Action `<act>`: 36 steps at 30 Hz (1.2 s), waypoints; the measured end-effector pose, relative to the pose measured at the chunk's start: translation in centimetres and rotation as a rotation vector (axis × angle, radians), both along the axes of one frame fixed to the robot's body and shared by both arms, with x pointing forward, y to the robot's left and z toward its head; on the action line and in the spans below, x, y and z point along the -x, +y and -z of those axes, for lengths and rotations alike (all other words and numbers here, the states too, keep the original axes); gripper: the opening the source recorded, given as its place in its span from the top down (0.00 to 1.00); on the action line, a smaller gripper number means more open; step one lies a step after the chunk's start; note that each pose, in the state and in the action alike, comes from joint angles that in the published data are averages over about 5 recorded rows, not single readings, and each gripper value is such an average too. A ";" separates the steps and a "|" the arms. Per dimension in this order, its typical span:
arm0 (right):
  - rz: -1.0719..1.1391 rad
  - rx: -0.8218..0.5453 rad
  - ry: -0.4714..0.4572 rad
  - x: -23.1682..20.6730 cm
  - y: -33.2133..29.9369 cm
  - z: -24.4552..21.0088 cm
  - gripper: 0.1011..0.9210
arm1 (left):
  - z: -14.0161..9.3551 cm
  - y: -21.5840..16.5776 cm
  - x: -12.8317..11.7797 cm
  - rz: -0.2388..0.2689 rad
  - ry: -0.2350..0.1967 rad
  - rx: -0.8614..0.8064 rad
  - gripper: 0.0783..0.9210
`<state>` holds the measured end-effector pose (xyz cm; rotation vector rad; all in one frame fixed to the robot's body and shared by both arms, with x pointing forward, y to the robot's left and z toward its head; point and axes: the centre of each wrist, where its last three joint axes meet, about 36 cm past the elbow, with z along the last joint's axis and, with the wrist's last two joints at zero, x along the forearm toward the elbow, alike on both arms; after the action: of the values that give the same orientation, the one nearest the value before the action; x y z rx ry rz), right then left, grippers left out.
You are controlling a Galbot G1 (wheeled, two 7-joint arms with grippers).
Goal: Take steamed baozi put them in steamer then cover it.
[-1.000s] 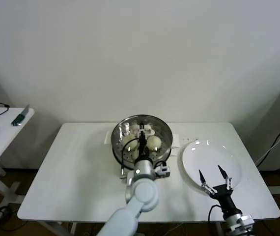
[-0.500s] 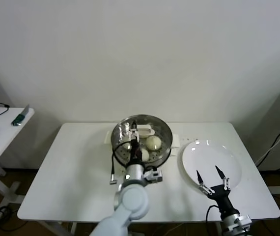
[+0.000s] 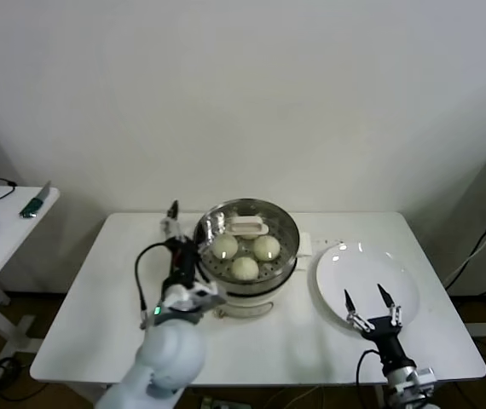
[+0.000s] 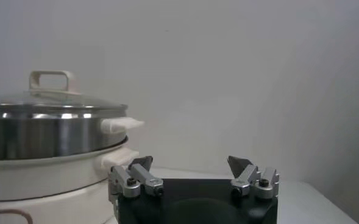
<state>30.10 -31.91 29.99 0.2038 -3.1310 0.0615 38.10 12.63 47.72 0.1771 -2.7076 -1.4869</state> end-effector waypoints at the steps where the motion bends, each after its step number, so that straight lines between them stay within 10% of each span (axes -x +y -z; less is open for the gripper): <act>1: 0.006 -0.003 -0.002 -0.1 0.1 -0.1 0.12 | 0.0 0.8 0.1 -0.016 0.012 0.043 0.12; 8: 0.040 -0.016 -0.007 -0.4 0.4 -0.1 0.12 | 1.2 7.5 0.4 -0.129 0.155 0.348 0.12; 14: 0.057 -0.019 -0.007 -0.3 0.3 0.4 0.12 | 4.2 12.7 1.3 -0.081 0.226 0.610 0.12; 22: 0.070 -0.019 -0.015 -0.1 -0.1 1.1 0.12 | 9.5 16.3 3.5 0.023 0.196 0.910 0.12; 36: 0.071 -0.023 -0.001 0.2 -0.5 2.3 0.12 | 15.6 16.1 7.2 0.055 0.098 1.130 0.12</act>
<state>29.92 -32.39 27.71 0.0932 -3.1378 0.0262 30.89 28.72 32.15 -0.0279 -2.9786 0.1794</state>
